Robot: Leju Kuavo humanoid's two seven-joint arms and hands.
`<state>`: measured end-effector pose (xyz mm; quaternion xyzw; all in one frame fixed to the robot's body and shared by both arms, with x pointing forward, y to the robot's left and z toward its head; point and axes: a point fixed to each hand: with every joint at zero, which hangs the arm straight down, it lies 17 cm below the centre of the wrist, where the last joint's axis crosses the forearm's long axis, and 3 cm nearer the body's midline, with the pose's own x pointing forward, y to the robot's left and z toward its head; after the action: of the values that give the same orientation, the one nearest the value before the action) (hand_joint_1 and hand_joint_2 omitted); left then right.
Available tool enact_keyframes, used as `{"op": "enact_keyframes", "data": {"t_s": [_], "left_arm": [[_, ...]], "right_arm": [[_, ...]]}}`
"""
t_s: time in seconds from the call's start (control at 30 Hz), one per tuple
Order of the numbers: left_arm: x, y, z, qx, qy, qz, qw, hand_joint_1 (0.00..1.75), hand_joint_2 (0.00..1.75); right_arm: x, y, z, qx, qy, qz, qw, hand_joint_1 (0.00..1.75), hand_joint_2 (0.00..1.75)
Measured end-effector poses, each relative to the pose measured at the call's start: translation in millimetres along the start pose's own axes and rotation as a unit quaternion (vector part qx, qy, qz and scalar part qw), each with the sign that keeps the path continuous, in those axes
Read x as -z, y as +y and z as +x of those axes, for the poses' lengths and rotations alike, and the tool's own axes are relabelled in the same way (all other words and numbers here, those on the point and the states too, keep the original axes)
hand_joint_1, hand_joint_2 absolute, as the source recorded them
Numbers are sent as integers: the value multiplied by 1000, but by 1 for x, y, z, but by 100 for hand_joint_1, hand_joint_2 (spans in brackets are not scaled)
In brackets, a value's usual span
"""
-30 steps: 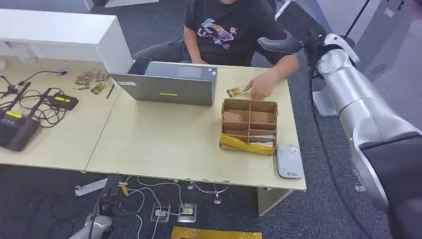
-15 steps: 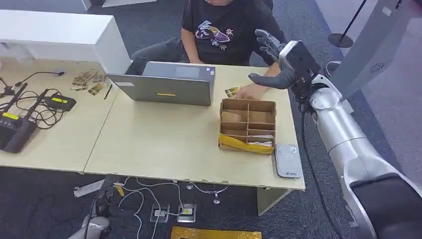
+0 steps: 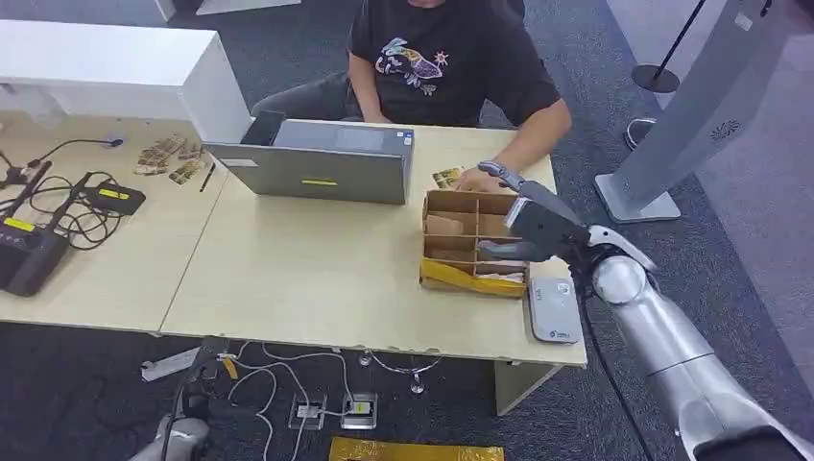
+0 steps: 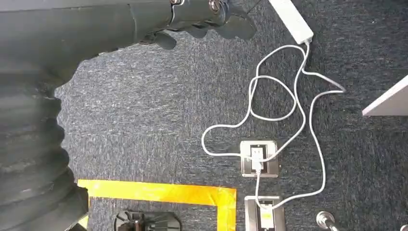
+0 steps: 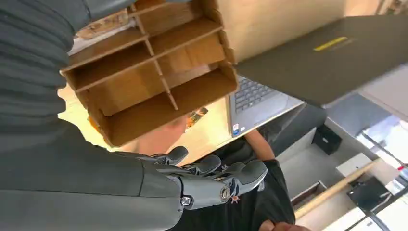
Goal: Pass the card to the sensor for recognition and then transmit it.
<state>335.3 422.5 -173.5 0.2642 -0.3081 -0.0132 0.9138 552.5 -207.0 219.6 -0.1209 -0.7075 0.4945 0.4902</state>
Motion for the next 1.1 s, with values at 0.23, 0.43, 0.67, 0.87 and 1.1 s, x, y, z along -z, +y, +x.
{"op": "enact_keyframes", "data": {"t_s": [0.23, 0.43, 0.67, 0.87, 1.1], "left_arm": [[0, 0, 0, 2, -1, 0, 1000, 0, 175], [0, 0, 0, 1, 0, 0, 1000, 0, 175], [0, 1, -1, -4, 3, 1, 1000, 0, 175], [0, 1, -2, -7, 5, 0, 1000, 0, 175], [1, 2, -3, -8, 5, -1, 1000, 0, 175]], "right_arm": [[-9, 22, -13, -81, 20, 20, 996, 0, 175], [-10, 22, -20, -135, 34, 14, 990, 0, 175], [-12, 24, -35, -213, 61, 15, 975, 0, 175], [-15, 28, -41, -239, 69, 25, 968, 0, 175], [-17, 39, -44, -244, 68, 44, 966, 0, 175]]}}
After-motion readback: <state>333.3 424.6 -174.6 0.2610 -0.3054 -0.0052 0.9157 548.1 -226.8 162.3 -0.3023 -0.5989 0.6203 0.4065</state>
